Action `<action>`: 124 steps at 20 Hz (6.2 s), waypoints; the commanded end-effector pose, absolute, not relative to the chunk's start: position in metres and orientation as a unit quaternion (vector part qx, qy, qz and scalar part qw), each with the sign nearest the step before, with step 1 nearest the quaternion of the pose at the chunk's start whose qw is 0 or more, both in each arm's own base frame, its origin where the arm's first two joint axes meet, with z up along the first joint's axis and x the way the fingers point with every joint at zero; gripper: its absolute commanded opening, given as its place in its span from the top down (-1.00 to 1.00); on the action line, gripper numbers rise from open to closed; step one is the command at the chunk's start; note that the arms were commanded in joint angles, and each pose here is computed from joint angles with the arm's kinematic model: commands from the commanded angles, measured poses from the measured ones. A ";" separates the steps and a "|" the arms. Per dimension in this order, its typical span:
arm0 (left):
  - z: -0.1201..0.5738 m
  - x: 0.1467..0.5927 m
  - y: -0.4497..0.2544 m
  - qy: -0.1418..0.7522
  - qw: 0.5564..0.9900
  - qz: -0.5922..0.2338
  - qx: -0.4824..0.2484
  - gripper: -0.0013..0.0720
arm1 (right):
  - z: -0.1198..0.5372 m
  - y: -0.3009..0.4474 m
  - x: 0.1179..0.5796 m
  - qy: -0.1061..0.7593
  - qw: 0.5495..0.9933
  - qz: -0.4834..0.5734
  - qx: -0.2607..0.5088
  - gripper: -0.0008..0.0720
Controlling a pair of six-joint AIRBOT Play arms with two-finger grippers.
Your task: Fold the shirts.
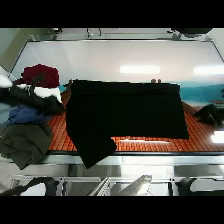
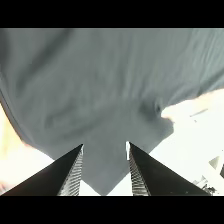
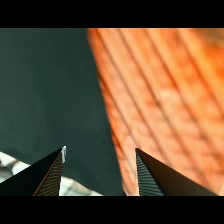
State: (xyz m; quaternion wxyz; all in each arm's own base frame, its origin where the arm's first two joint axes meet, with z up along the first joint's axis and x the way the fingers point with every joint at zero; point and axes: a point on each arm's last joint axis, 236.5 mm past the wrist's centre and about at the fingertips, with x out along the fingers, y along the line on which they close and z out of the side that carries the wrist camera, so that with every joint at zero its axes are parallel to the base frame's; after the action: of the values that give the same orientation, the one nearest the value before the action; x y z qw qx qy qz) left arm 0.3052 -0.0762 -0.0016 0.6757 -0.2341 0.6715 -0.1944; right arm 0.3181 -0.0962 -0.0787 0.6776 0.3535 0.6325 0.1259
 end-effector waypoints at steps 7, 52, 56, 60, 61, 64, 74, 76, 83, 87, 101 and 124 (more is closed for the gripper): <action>-0.058 0.188 -0.081 0.666 0.672 -0.110 -0.303 0.17 | -0.130 -0.024 0.295 0.672 0.639 0.170 0.334 -0.39; -0.085 0.244 -0.114 0.650 0.664 -0.199 -0.311 0.92 | -0.101 -0.013 0.268 0.670 0.584 0.221 0.401 0.92; -0.015 0.297 -0.087 0.574 0.734 -0.217 -0.292 0.91 | -0.058 -0.025 0.307 0.622 0.630 0.233 0.402 0.92; 0.028 0.344 -0.080 0.538 0.765 -0.238 -0.261 0.91 | 0.000 -0.014 0.366 0.516 0.676 0.275 0.448 0.91; 0.031 0.355 -0.082 0.537 0.766 -0.245 -0.255 0.91 | -0.001 -0.014 0.374 0.511 0.686 0.268 0.444 0.91; 0.034 0.399 -0.089 0.529 0.773 -0.267 -0.229 0.90 | -0.017 -0.018 0.404 0.492 0.725 0.222 0.428 0.91; 0.001 0.533 -0.106 0.513 0.778 -0.306 -0.195 0.90 | -0.051 -0.023 0.486 0.418 0.754 0.184 0.472 0.91; -0.018 0.541 -0.106 0.527 0.766 -0.309 -0.202 0.91 | -0.063 -0.022 0.495 0.422 0.754 0.182 0.469 0.91; -0.036 0.566 -0.102 0.524 0.764 -0.323 -0.193 -0.84 | -0.065 -0.027 0.498 0.413 0.774 0.201 0.436 0.30; 0.010 0.583 -0.063 0.473 0.810 -0.287 -0.195 -0.98 | -0.048 -0.060 0.489 0.448 0.788 0.215 0.363 -0.84; 0.091 0.518 -0.053 0.499 0.784 -0.315 -0.193 0.97 | -0.116 -0.051 0.494 0.527 0.756 0.194 0.335 -0.92; -0.082 0.499 -0.436 0.505 0.745 -0.404 -0.164 0.97 | 0.165 0.114 0.481 0.460 0.760 0.361 0.283 0.91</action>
State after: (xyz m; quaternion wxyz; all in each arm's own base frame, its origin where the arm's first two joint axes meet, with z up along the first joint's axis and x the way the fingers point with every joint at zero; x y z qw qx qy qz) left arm 0.4990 -0.3850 -0.0686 0.7233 -0.1477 0.5362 -0.4092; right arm 0.4987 0.0774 0.1237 0.7718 0.2708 0.4700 0.3319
